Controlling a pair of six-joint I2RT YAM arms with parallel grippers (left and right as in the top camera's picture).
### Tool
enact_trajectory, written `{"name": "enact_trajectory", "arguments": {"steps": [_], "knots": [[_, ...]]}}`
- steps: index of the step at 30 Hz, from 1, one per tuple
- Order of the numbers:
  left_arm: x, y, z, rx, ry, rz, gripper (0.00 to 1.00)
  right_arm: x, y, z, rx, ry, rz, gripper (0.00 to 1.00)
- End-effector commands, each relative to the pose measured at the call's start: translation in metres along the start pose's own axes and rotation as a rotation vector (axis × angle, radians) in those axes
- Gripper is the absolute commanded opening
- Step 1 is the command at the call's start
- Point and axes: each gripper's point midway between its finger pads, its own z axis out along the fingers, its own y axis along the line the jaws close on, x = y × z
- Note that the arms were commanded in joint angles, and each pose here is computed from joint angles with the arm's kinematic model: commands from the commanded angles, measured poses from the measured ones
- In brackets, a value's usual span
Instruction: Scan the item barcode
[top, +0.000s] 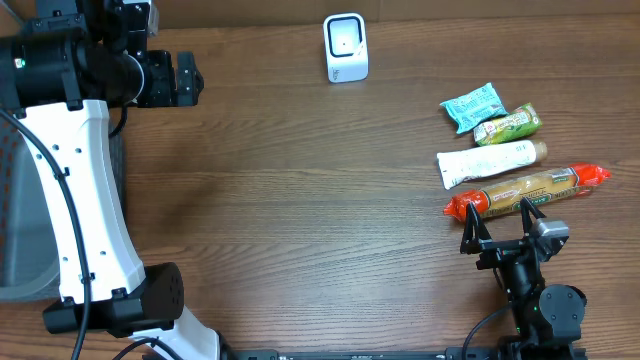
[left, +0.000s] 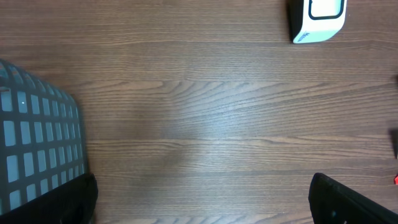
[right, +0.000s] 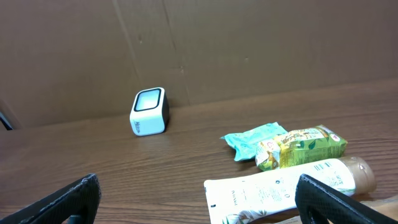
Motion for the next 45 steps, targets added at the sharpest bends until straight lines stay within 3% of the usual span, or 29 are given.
{"name": "enact_trajectory", "arguments": {"steps": [1,28,35,45], "knots": [[-0.003,-0.001,-0.01,0.003,-0.03,0.021,1.0,0.001,-0.001,0.0,0.007,-0.007,0.003,1.0],[0.003,-0.016,-0.022,0.02,-0.049,0.053,1.0,0.001,-0.001,0.0,0.007,-0.007,0.003,1.0],[0.063,-0.055,-0.038,0.079,0.015,0.14,0.99,0.001,-0.001,0.0,0.007,-0.007,0.003,1.0],[0.142,-0.055,-0.078,0.083,-0.028,0.152,0.99,0.001,-0.001,0.0,0.007,-0.007,0.003,1.0]]}}
